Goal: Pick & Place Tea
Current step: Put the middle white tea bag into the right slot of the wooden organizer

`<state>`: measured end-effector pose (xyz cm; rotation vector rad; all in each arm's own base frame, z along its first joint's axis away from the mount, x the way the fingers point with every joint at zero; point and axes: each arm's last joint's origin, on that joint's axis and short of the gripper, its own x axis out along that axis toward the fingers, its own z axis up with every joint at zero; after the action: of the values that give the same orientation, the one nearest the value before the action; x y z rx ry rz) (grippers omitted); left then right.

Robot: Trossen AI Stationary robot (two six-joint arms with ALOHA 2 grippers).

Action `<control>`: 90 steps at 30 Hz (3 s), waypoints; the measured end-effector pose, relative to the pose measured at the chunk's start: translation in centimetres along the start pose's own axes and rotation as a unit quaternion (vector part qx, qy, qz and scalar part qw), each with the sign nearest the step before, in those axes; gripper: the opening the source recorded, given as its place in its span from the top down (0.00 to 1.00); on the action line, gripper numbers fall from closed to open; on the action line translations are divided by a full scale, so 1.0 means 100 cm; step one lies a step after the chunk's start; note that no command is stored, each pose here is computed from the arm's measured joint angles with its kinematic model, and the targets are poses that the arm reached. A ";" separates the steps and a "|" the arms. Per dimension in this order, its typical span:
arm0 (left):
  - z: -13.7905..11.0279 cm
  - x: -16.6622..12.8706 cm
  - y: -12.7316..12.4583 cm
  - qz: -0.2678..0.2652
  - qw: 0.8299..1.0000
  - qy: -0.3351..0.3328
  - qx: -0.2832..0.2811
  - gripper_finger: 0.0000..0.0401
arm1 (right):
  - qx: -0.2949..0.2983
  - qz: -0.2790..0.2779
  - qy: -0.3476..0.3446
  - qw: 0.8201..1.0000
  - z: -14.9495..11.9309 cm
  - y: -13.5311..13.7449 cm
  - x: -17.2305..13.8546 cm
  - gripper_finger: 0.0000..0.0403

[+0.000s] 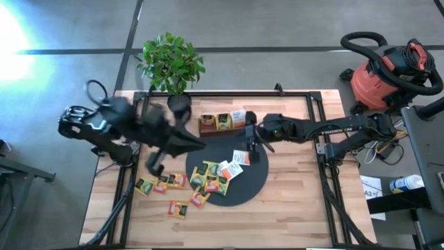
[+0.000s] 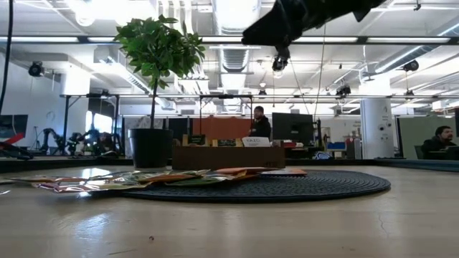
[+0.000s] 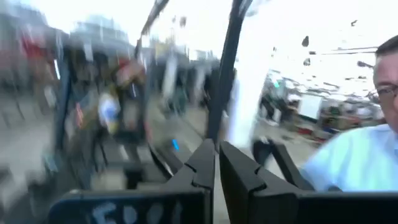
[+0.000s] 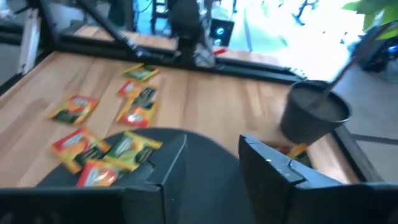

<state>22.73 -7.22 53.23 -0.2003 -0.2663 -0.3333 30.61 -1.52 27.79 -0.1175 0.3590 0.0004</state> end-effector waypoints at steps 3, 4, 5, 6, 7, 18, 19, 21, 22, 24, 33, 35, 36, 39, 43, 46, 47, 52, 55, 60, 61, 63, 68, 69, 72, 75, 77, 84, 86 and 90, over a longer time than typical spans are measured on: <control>0.021 -0.007 -0.016 0.000 0.994 -0.036 0.103 1.00 | 0.004 -0.011 -0.010 1.000 0.008 -0.007 -0.001 0.71; 0.027 -0.009 -0.020 0.000 0.990 -0.047 0.135 1.00 | 0.005 -0.014 -0.014 1.000 0.010 -0.009 -0.002 0.72; 0.032 -0.012 -0.025 0.001 0.985 -0.056 0.163 1.00 | 0.005 -0.016 -0.017 1.000 0.012 -0.010 -0.002 0.73; 0.036 -0.014 -0.029 0.000 0.981 -0.064 0.185 1.00 | 0.006 -0.018 -0.020 1.000 0.014 -0.011 -0.003 0.74; 0.040 -0.016 -0.031 0.000 0.977 -0.070 0.201 1.00 | 0.006 -0.019 -0.022 1.000 0.016 -0.012 -0.003 0.75; 0.001 -0.006 -0.035 -0.054 0.978 0.103 0.172 1.00 | 0.008 -0.015 0.016 1.000 0.010 -0.012 -0.003 0.82; -0.007 -0.003 -0.036 -0.063 0.978 0.118 0.162 1.00 | 0.008 -0.014 0.026 1.000 0.009 -0.012 -0.003 0.83; -0.020 0.001 -0.039 -0.075 0.977 0.142 0.142 1.00 | 0.009 -0.011 0.043 0.999 0.006 -0.011 -0.004 0.83; -0.026 0.002 -0.040 -0.078 0.976 0.152 0.135 1.00 | 0.011 -0.010 0.051 0.999 0.004 -0.011 -0.004 0.83; -0.038 0.004 -0.042 -0.087 0.975 0.168 0.117 1.00 | 0.022 -0.010 0.063 0.998 0.002 -0.011 -0.004 0.83; -0.073 0.015 -0.043 -0.121 0.981 0.134 0.064 1.00 | 0.050 -0.011 0.076 0.996 -0.001 -0.011 -0.004 0.84; -0.078 0.015 -0.044 -0.124 0.982 0.128 0.057 1.00 | 0.050 -0.011 0.076 0.996 -0.001 -0.011 -0.004 0.84; -0.079 0.015 -0.044 -0.126 0.983 0.123 0.054 1.00 | 0.050 -0.011 0.076 0.996 -0.001 -0.011 -0.004 0.84; -0.082 0.015 -0.045 -0.128 0.985 0.107 0.052 1.00 | 0.051 -0.012 0.076 0.996 -0.001 -0.011 -0.004 0.84; -0.081 0.015 -0.049 -0.135 0.984 0.101 0.050 1.00 | 0.080 -0.014 0.076 0.994 -0.001 -0.011 -0.004 0.84; -0.081 0.014 -0.053 -0.143 0.984 0.099 0.049 1.00 | 0.112 -0.017 0.076 0.991 -0.001 -0.011 -0.004 0.84; -0.081 0.014 -0.054 -0.145 0.983 0.099 0.048 1.00 | 0.120 -0.017 0.076 0.990 -0.001 -0.011 -0.004 0.84; -0.081 0.013 -0.058 -0.151 0.983 0.096 0.046 1.00 | 0.146 -0.019 0.077 0.986 -0.001 -0.011 -0.004 0.84; -0.081 0.012 -0.062 -0.155 0.982 0.096 0.043 1.00 | 0.165 -0.020 0.076 0.983 -0.001 -0.011 -0.004 0.84; -0.081 0.011 -0.066 -0.157 0.982 0.096 0.042 1.00 | 0.190 -0.022 0.076 0.979 -0.001 -0.011 -0.004 0.84; -0.082 0.011 -0.067 -0.159 0.982 0.096 0.042 1.00 | 0.192 -0.022 0.076 0.978 -0.001 -0.011 -0.004 0.84; -0.082 0.011 -0.067 -0.160 0.981 0.097 0.041 1.00 | 0.193 -0.022 0.076 0.978 -0.001 -0.011 -0.004 0.84; -0.082 0.011 -0.068 -0.161 0.981 0.099 0.041 1.00 | 0.193 -0.022 0.076 0.978 -0.001 -0.011 -0.004 0.84; -0.083 0.011 -0.068 -0.161 0.981 0.101 0.041 1.00 | 0.193 -0.022 0.076 0.978 -0.001 -0.011 -0.004 0.84; -0.083 0.010 -0.068 -0.163 0.981 0.102 0.042 1.00 | 0.196 -0.022 0.076 0.978 -0.001 -0.011 -0.004 0.84; -0.081 0.009 -0.068 -0.167 0.980 0.101 0.041 1.00 | 0.208 -0.023 0.075 0.975 -0.001 -0.011 -0.004 0.84; -0.082 0.008 -0.068 -0.172 0.979 0.106 0.041 1.00 | 0.211 -0.023 0.076 0.974 -0.001 -0.011 -0.004 0.83; -0.095 -0.011 -0.060 -0.108 0.964 0.241 -0.033 1.00 | 0.210 -0.023 0.077 0.974 -0.002 -0.011 -0.004 0.84; -0.101 -0.017 -0.059 -0.086 0.956 0.270 -0.081 1.00 | 0.209 -0.023 0.081 0.974 -0.002 -0.010 -0.005 0.84; -0.118 -0.025 -0.061 -0.069 0.943 0.287 -0.153 1.00 | 0.209 -0.024 0.089 0.974 -0.004 -0.010 -0.005 0.84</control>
<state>21.00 -14.96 42.31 -0.3809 0.3537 -0.5556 30.03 -2.56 27.66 0.2935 0.5277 -0.1335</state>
